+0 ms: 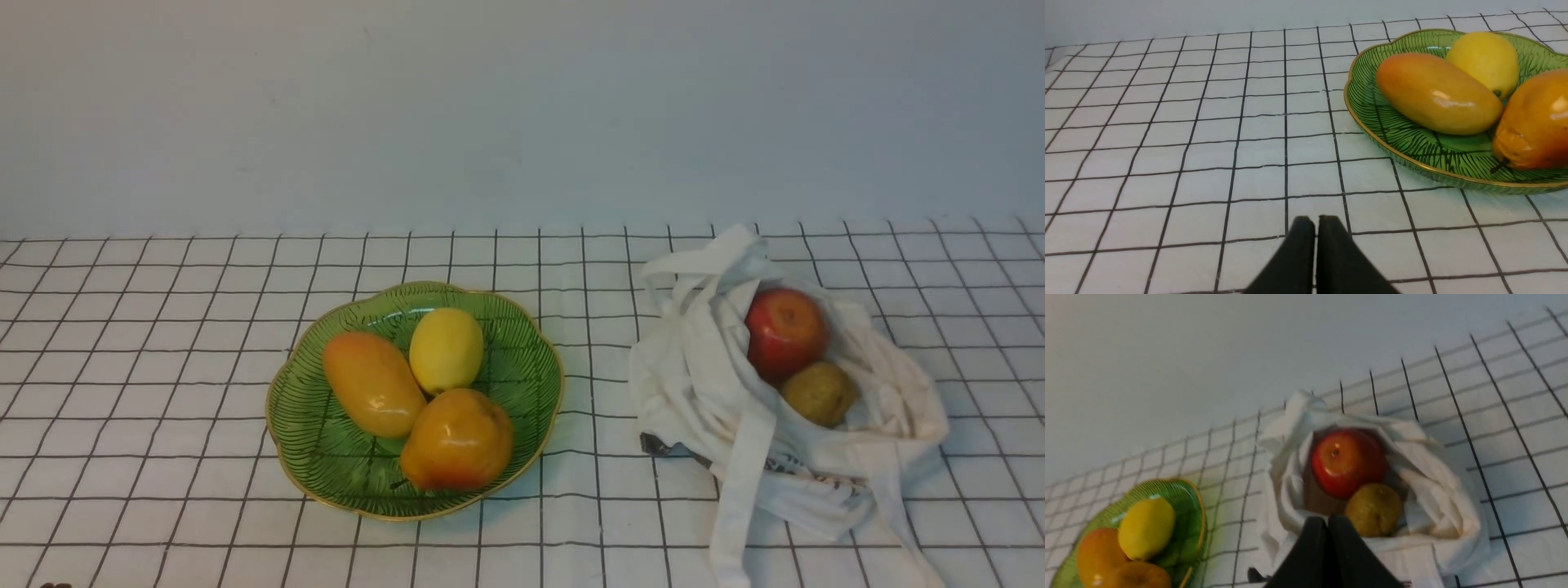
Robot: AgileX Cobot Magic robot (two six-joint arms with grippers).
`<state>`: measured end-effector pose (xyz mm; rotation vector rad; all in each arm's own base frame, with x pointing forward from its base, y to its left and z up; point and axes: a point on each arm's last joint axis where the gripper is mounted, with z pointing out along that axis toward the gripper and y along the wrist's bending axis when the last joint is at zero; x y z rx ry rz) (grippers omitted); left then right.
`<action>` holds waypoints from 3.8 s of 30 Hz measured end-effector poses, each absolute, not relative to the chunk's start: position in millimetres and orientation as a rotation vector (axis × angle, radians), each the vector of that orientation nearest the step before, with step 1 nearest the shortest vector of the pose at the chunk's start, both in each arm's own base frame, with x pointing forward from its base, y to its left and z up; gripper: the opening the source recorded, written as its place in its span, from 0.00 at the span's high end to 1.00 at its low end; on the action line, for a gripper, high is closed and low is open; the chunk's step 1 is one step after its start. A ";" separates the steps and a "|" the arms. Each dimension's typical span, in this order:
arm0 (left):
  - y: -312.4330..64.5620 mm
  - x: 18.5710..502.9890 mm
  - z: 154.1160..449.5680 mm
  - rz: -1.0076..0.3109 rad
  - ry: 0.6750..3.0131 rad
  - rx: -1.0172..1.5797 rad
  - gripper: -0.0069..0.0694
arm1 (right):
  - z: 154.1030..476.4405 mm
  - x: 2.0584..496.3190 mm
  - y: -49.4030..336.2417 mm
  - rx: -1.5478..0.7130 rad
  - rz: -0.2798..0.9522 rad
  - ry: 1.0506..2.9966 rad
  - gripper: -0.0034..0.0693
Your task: Take the fruit out of the bag on the white checkered tablecloth and place them on the plate.
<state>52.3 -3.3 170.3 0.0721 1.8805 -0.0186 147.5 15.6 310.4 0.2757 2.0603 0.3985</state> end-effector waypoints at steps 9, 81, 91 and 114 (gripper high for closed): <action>-3.3 52.3 170.3 -0.019 1.881 0.072 0.92 | 269.8 240.1 16.1 0.179 0.302 2.383 0.92; -3.3 52.3 170.3 -0.019 1.881 0.072 0.92 | 194.2 368.5 257.1 -0.686 0.513 2.375 0.34; -3.3 52.3 170.3 -0.019 1.881 0.072 0.92 | 201.0 368.0 257.8 -0.753 0.489 2.398 0.02; -3.3 52.3 170.3 -0.017 1.880 0.074 0.92 | 459.5 137.7 52.0 -0.210 0.143 1.964 0.97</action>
